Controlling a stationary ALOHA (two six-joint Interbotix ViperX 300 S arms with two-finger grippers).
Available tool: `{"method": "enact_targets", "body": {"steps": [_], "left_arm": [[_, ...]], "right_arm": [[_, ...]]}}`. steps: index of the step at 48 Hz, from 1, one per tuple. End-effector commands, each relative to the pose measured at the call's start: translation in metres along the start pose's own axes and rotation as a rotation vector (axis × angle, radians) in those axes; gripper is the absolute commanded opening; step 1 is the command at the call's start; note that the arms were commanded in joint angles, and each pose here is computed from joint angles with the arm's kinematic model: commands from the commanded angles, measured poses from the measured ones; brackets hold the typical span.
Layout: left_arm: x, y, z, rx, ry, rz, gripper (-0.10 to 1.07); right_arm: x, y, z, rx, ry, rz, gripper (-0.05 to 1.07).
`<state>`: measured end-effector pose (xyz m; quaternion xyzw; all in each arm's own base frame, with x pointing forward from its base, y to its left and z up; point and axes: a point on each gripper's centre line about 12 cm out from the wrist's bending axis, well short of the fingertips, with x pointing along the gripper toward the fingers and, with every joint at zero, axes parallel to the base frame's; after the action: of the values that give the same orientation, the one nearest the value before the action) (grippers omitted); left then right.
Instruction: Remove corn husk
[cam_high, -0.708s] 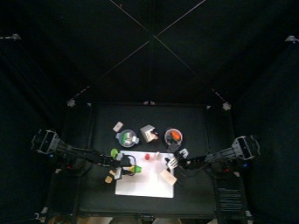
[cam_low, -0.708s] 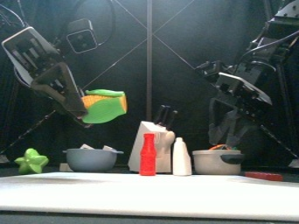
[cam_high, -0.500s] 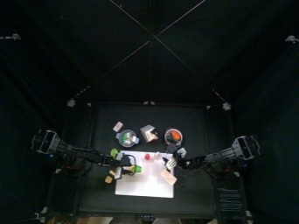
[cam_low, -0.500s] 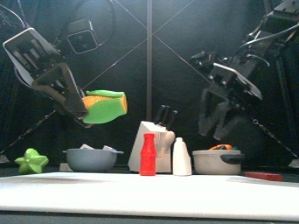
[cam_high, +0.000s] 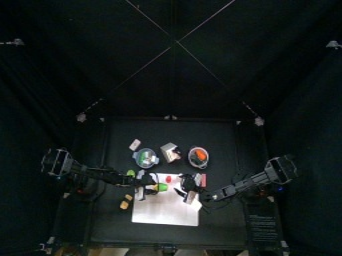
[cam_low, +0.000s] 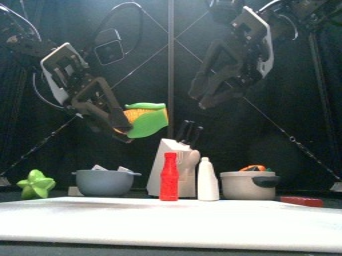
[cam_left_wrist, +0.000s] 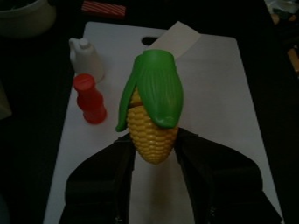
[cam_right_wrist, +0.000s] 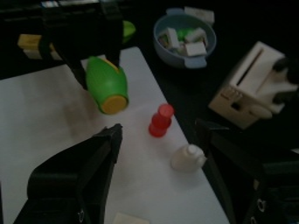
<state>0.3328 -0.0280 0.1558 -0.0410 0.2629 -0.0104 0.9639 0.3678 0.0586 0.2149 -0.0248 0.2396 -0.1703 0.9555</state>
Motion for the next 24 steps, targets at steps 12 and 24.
{"method": "enact_targets", "body": {"steps": [12, 24], "left_arm": [[0.001, -0.003, 0.022, -0.002, -0.104, -0.005, 0.65], [0.005, -0.004, 0.025, 0.0, -0.105, -0.007, 0.65]], "right_arm": [[0.008, 0.01, 0.023, -0.049, -0.079, 0.01, 0.97], [0.015, 0.017, 0.023, -0.059, -0.074, 0.03, 0.97]]}}
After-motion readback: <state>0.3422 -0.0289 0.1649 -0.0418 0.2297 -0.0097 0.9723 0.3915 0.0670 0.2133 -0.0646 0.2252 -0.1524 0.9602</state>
